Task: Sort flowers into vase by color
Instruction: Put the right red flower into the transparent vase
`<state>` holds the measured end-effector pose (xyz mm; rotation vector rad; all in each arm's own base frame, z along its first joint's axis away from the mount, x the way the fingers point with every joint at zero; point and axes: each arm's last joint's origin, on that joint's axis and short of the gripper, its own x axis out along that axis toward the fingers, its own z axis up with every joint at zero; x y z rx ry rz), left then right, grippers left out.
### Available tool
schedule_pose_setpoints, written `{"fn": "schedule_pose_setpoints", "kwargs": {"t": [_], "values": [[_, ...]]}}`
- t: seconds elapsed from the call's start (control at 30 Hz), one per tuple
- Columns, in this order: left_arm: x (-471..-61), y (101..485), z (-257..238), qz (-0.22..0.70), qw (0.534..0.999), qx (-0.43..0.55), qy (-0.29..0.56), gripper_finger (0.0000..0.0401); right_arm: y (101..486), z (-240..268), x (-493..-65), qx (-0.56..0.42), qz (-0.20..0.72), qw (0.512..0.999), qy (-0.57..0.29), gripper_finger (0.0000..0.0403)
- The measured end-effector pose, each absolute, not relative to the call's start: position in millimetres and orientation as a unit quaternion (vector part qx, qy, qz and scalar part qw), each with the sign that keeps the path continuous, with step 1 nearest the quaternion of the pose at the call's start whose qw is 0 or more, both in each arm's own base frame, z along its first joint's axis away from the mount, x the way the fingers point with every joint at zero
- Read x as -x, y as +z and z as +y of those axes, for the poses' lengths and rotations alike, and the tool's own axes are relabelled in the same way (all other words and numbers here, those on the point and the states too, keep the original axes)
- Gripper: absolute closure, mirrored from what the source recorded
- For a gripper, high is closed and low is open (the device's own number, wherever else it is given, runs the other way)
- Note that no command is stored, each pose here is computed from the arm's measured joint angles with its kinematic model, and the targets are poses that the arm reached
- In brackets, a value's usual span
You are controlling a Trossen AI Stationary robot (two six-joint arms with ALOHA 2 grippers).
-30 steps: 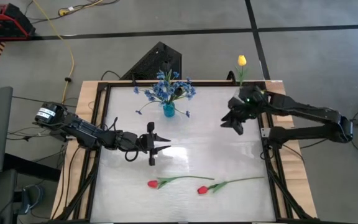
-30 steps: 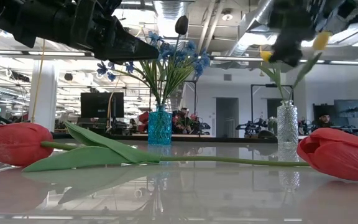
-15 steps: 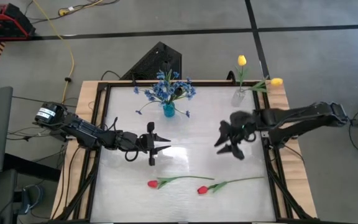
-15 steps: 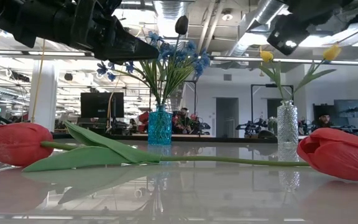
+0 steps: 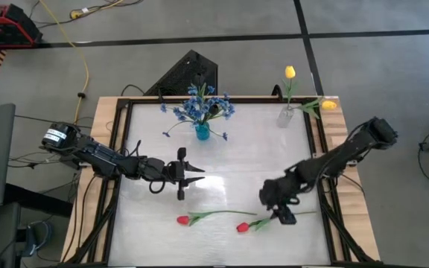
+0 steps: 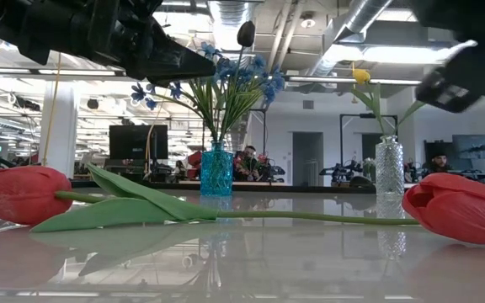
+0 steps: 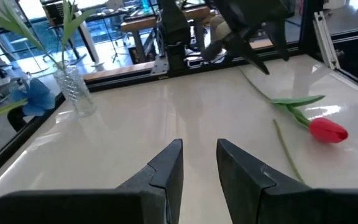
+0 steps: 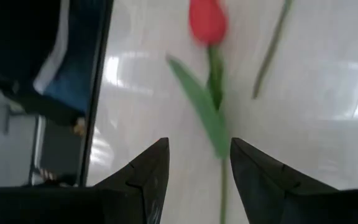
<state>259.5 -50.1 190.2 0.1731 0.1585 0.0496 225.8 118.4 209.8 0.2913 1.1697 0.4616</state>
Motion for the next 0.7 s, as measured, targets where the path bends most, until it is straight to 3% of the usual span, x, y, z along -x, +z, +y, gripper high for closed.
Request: {"fn": "schedule_pose_setpoints", "kwargs": {"t": [0.37,0.53,0.7], "values": [[-258,184,-50,0.111,0.990,-0.080,0.025,0.0314,165,154,-220,-0.079,0.629,0.740,0.226,0.0244],[-259,185,-50,0.107,0.987,-0.117,0.023,0.0314,146,158,-223,-0.038,0.643,0.742,0.184,0.0273],[-259,186,-46,0.104,0.987,-0.119,0.032,0.0314,141,160,-224,-0.059,0.658,0.725,0.194,0.0292]]}}
